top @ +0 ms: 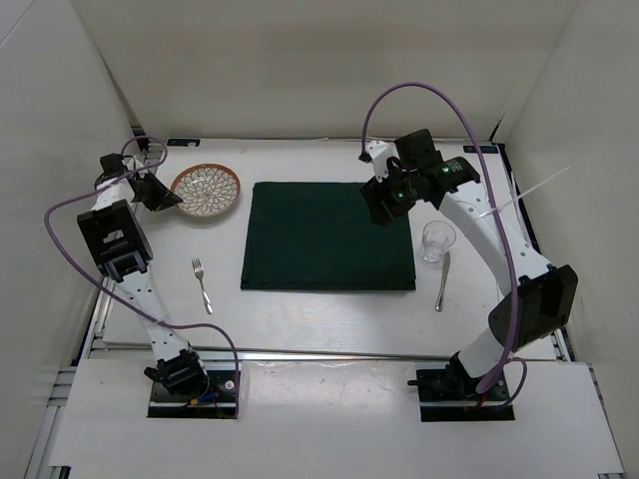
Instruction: Set the dinner table for one person
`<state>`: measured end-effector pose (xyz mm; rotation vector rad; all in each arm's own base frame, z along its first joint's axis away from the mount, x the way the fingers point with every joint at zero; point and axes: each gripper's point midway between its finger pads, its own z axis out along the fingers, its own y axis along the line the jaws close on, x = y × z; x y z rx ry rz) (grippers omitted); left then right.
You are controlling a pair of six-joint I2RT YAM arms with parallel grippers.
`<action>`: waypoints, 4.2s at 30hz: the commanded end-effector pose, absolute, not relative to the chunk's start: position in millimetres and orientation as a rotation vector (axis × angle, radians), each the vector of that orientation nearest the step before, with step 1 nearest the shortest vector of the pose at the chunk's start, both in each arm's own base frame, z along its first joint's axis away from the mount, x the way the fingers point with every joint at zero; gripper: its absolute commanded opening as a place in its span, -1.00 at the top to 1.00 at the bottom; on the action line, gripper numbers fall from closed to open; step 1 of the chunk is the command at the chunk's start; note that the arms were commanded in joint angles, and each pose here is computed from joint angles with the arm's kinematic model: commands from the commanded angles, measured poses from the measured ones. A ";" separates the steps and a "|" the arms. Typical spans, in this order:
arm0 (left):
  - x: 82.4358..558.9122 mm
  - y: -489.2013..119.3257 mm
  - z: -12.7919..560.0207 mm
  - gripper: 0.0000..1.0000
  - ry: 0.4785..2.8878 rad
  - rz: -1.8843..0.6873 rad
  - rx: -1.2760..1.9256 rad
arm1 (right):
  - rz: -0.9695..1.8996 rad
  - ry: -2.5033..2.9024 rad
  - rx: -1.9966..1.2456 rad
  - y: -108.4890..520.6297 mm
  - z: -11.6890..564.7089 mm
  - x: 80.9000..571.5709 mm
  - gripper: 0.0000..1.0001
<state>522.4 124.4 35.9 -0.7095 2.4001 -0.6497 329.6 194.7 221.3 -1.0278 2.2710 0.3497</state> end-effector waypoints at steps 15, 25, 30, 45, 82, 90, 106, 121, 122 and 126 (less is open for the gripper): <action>486.3 66.3 184.2 0.80 2.131 -1.051 -0.259 | 0.261 2.252 -0.897 162.6 233.6 344.4 -1.00; 442.7 -15.7 243.6 0.80 2.083 -1.090 0.004 | 0.176 2.205 -0.776 116.6 244.0 338.0 -1.00; 422.8 -96.2 231.3 0.80 2.150 -1.132 0.190 | 0.125 2.169 -0.712 92.5 259.5 329.3 -1.00; 453.7 -251.2 178.7 0.80 2.245 -1.280 0.516 | 0.027 2.148 -0.596 52.9 272.8 318.8 -1.00; 456.8 -265.8 94.1 0.80 2.408 -1.331 0.473 | 0.031 2.179 -0.580 50.8 267.4 323.4 -1.00; 472.1 -263.9 87.9 0.52 2.431 -1.262 0.420 | 0.041 2.177 -0.585 52.4 267.4 323.1 -1.00; 463.3 -251.8 154.2 -1.00 2.313 -1.130 0.482 | 0.121 2.248 -0.728 67.5 207.8 330.9 -0.83; 456.5 -107.5 209.5 -1.00 2.240 -0.445 0.378 | 0.056 2.366 -0.906 73.7 113.7 355.9 -0.21; 455.4 -100.2 211.2 -1.00 2.239 -0.436 0.361 | 0.045 2.381 -0.906 71.9 109.0 356.3 -0.19; 452.0 -67.3 220.5 -1.00 2.222 -0.401 0.295 | 0.038 2.432 -0.930 69.6 85.6 357.6 0.07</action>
